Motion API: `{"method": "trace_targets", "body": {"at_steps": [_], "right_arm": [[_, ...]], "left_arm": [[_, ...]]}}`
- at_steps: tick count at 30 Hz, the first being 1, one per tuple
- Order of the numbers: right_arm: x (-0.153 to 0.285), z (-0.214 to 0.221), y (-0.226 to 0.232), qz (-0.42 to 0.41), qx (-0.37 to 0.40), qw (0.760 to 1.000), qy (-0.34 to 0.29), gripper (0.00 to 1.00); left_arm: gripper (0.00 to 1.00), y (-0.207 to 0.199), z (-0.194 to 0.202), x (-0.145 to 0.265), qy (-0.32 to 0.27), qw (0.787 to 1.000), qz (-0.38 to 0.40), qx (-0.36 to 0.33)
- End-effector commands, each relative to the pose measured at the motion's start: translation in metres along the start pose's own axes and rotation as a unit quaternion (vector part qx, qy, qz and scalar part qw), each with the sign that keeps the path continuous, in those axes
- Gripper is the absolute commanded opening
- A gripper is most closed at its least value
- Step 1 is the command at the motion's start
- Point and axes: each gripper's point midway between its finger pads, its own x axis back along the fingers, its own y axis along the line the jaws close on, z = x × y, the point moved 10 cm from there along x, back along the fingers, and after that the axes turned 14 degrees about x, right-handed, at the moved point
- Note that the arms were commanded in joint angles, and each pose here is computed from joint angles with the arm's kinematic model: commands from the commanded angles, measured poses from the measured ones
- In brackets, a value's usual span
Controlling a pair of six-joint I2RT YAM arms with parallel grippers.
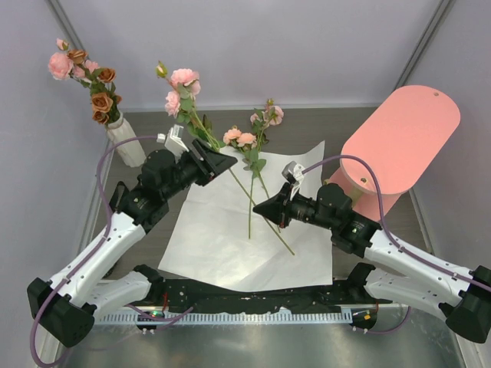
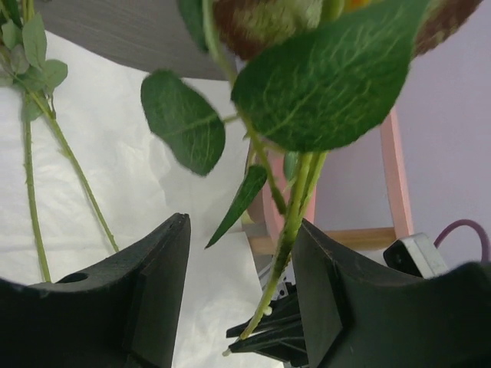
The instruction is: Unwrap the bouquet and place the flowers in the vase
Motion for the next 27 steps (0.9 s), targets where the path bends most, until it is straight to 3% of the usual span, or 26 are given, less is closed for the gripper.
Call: {"method": "trace_targets", "body": {"at_steps": [1, 4, 5, 8, 9, 10, 11, 16, 23, 27], "right_arm": [[0.005, -0.020, 0.007, -0.025, 0.019, 0.998, -0.056, 0.01], [0.006, -0.020, 0.008, -0.033, 0.018, 0.998, -0.056, 0.01], [0.005, -0.019, 0.008, -0.034, 0.018, 0.998, -0.053, 0.01], [0.003, -0.017, 0.009, -0.038, 0.018, 0.998, -0.050, 0.01], [0.001, -0.019, 0.009, -0.037, 0.019, 0.998, -0.048, 0.03], [-0.001, -0.014, 0.006, -0.025, 0.015, 0.999, -0.031, 0.09], [-0.003, -0.013, 0.004, -0.019, 0.014, 1.000, -0.020, 0.24], [-0.009, -0.004, -0.007, 0.043, 0.005, 0.998, 0.042, 0.54], [-0.008, -0.004, -0.011, 0.070, 0.001, 0.996, 0.047, 0.71], [-0.007, -0.004, -0.011, 0.075, 0.002, 0.996, 0.043, 0.72]], "left_arm": [[0.56, -0.034, -0.015, 0.009, -0.048, 0.998, 0.027, -0.039], [0.41, -0.041, -0.018, 0.012, -0.056, 0.997, 0.029, -0.052], [0.25, -0.045, -0.019, 0.013, -0.059, 0.996, 0.033, -0.056], [0.03, -0.049, -0.020, 0.011, -0.050, 0.996, 0.027, -0.065], [0.00, -0.049, -0.021, 0.011, -0.049, 0.996, 0.020, -0.077], [0.00, -0.053, -0.023, 0.014, -0.055, 0.995, 0.021, -0.084], [0.00, -0.052, -0.023, 0.016, -0.057, 0.994, 0.008, -0.093], [0.00, -0.056, -0.039, 0.042, -0.102, 0.973, -0.083, -0.187], [0.00, -0.065, -0.071, 0.088, -0.227, 0.906, -0.222, -0.281], [0.00, -0.079, -0.093, 0.106, -0.318, 0.850, -0.280, -0.314]]}}
